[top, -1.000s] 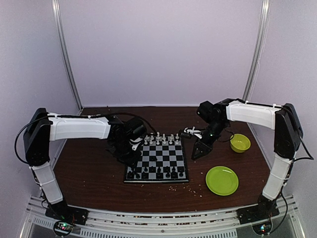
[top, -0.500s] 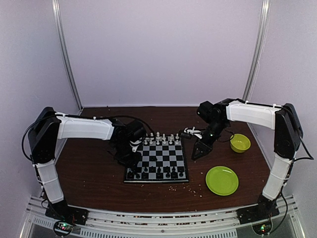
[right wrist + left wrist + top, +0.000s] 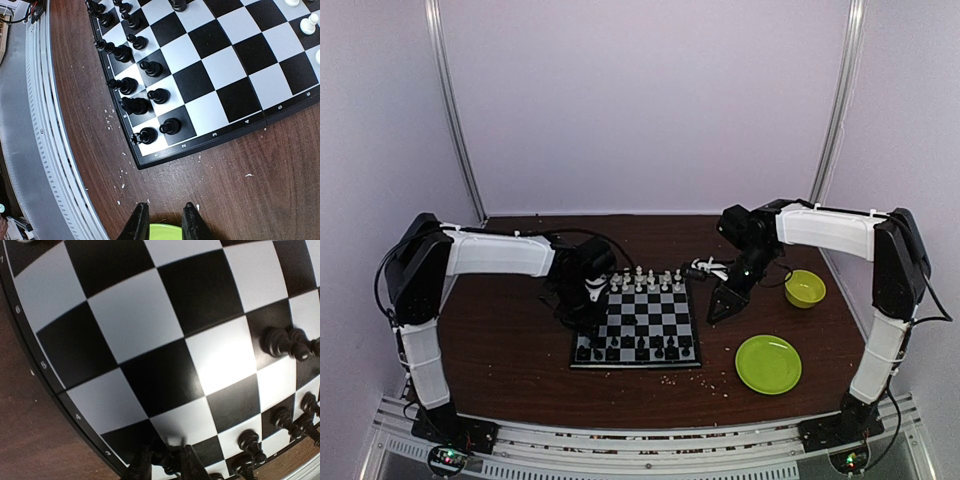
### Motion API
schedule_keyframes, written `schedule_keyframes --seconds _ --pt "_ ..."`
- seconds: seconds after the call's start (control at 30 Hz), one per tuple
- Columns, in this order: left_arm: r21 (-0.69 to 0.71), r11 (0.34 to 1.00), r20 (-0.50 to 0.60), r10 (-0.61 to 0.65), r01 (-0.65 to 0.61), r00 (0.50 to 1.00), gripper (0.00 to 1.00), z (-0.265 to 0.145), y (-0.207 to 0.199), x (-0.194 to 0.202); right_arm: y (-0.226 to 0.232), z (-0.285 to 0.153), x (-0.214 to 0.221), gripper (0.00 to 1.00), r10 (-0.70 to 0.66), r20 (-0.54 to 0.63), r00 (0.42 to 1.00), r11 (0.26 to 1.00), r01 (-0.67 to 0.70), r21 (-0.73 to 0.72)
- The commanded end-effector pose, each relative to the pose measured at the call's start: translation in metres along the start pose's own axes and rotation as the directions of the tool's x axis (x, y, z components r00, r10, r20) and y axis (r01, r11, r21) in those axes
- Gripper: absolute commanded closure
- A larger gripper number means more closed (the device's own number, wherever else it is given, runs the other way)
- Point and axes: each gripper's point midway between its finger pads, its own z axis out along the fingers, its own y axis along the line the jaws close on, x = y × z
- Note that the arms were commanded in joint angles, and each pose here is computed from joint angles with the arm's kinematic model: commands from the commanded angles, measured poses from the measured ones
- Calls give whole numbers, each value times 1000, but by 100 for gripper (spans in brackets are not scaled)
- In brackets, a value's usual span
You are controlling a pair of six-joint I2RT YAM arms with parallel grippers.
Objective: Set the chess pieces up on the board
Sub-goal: Move the king on the chessboard, then pick up the king from the chessboard.
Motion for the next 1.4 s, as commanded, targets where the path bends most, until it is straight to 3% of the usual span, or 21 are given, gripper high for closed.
schedule_keyframes --seconds 0.0,0.1,0.2,0.33,1.27,1.37 --pt "-9 1000 52 20 -20 998 80 -3 7 -24 2 -2 -7 77 -19 10 1000 1000 19 -15" --pt "-18 999 74 49 -47 996 80 -5 9 -33 2 -2 -7 77 -19 11 1000 1000 19 -14" --pt "-44 998 65 57 -54 996 68 -7 12 -34 2 -2 -7 77 -20 12 1000 1000 20 -13" --pt "-33 999 56 12 -10 998 64 -12 12 -27 2 -3 -6 77 -22 9 1000 1000 22 -13" --pt "-48 999 -41 0 -1 999 65 -4 5 23 6 -4 -6 77 -26 5 1000 999 26 -27" --pt "-51 999 -46 0 -3 999 69 -3 6 24 7 -5 -6 77 -26 6 1000 999 27 -27"
